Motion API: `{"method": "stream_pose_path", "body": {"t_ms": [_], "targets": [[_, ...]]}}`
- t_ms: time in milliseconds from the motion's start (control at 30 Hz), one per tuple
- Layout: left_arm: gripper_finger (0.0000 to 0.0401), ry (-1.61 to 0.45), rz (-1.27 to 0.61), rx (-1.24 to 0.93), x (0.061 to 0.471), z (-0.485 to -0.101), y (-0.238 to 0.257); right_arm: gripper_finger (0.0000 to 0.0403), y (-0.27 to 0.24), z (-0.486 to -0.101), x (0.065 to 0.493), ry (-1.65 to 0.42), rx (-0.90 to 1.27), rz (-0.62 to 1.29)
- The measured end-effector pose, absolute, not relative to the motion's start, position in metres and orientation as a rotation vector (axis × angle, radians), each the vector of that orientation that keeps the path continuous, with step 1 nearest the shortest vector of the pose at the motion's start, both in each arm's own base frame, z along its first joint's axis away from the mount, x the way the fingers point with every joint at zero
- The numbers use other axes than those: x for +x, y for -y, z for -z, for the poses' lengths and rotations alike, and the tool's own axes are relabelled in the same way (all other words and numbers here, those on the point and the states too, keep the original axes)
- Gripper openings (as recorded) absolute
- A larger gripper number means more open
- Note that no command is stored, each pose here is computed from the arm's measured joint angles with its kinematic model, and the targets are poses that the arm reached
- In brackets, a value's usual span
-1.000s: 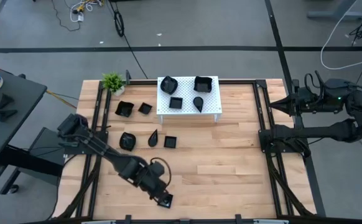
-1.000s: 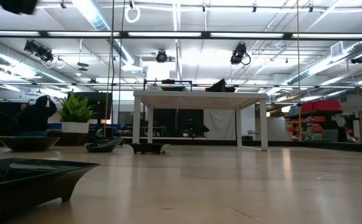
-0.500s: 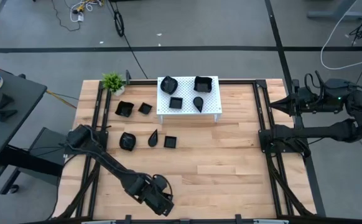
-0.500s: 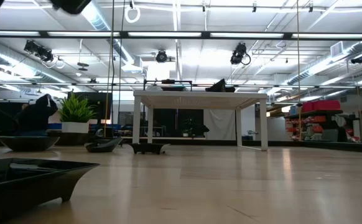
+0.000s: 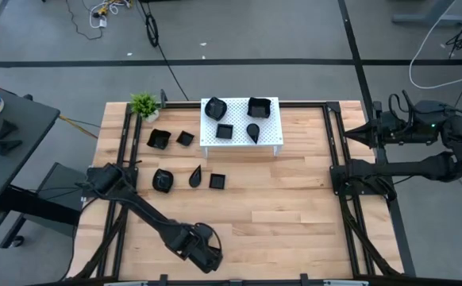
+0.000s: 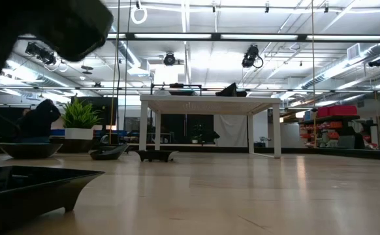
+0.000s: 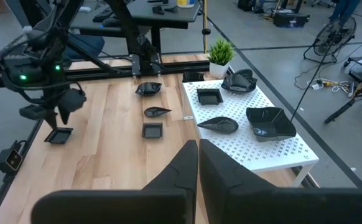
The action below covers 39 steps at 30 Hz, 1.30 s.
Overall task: Pick & Place Mini shaped plates
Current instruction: Stack the square plate on top of the square plate on the shelf
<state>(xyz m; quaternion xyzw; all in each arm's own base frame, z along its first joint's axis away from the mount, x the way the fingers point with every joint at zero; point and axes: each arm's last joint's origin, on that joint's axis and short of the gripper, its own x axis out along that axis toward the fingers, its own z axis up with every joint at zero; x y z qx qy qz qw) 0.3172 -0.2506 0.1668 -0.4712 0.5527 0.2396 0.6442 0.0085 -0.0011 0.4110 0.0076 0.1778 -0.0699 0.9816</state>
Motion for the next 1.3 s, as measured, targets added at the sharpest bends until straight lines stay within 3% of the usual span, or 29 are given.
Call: {"method": "stream_pose_path", "body": {"t_ms": [700, 1300], "targets": [[0.0182, -1.218, -0.518, -1.127, 0.316, -0.151, 0.249, 0.002, 0.001, -0.411, 0.008, -0.358, 0.016, 0.141], [0.0122, -1.216, -0.529, -1.13, 0.318, -0.144, 0.248, 0.002, 0.001, -0.411, 0.009, -0.358, 0.016, 0.141]]}}
